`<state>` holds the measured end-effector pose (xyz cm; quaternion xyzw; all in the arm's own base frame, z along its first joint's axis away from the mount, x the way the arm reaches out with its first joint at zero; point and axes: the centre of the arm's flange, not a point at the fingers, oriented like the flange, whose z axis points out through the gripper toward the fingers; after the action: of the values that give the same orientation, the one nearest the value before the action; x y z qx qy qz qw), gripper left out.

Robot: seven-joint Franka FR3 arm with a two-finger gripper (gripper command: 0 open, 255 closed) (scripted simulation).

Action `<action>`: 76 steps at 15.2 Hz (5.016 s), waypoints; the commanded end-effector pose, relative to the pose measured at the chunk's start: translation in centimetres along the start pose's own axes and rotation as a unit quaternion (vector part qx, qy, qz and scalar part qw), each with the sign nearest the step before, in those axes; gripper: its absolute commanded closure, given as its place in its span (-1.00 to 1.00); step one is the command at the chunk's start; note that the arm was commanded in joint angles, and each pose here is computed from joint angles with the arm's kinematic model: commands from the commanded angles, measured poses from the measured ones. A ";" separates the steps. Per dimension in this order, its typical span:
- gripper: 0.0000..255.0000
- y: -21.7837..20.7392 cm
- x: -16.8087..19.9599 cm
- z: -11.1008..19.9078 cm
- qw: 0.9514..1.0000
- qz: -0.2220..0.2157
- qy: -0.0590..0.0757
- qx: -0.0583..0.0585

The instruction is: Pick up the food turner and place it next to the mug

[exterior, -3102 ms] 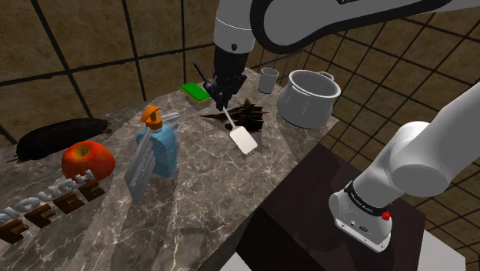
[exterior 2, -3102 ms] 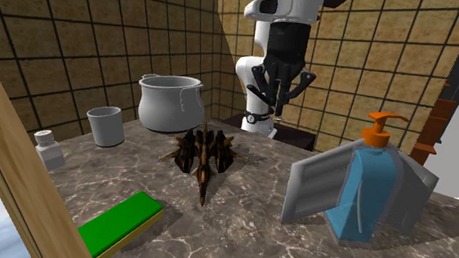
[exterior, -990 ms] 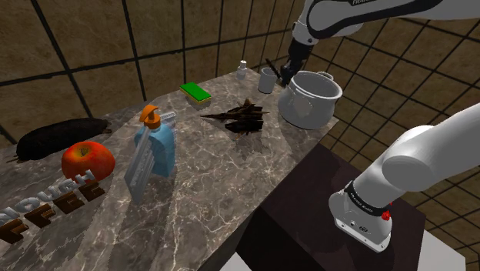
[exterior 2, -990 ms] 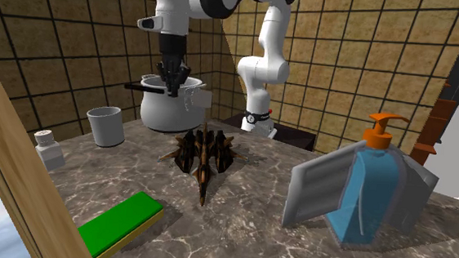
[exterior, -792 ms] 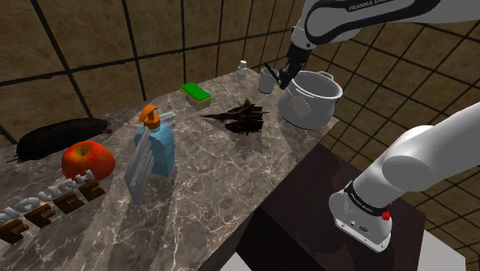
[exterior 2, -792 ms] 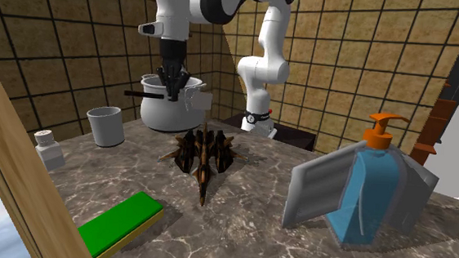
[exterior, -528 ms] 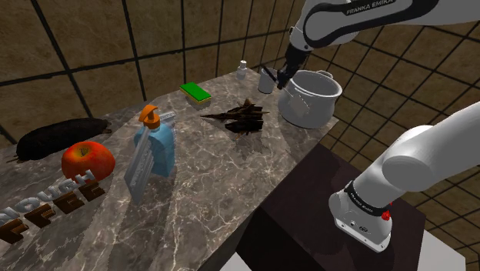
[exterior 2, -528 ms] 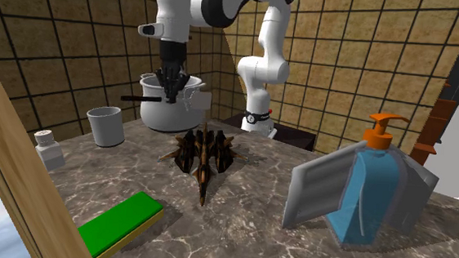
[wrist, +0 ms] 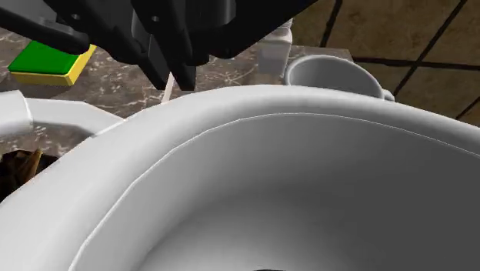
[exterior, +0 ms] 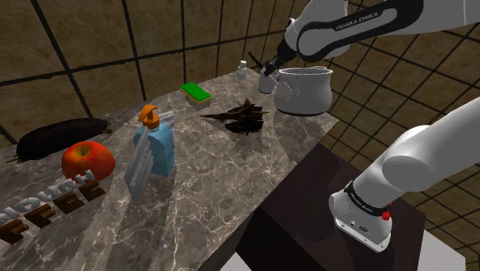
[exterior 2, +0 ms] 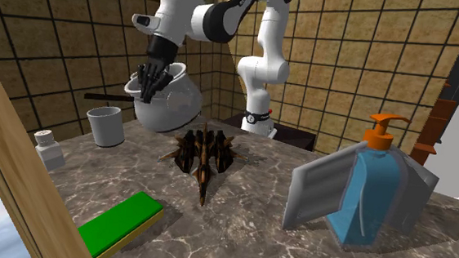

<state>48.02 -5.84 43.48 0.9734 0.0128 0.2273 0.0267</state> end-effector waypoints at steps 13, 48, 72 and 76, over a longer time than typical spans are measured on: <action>-1.00 1.1 6.3 1.3 0.978 0.167 -0.127 -0.014; -1.00 0.5 0.6 13.2 0.975 0.118 -0.178 0.059; 1.00 0.7 2.3 9.8 0.975 0.118 -0.178 0.059; 1.00 0.9 3.2 8.0 0.975 0.118 -0.178 0.059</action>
<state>54.54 -7.02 37.45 0.9927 -0.0937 0.0516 -0.0559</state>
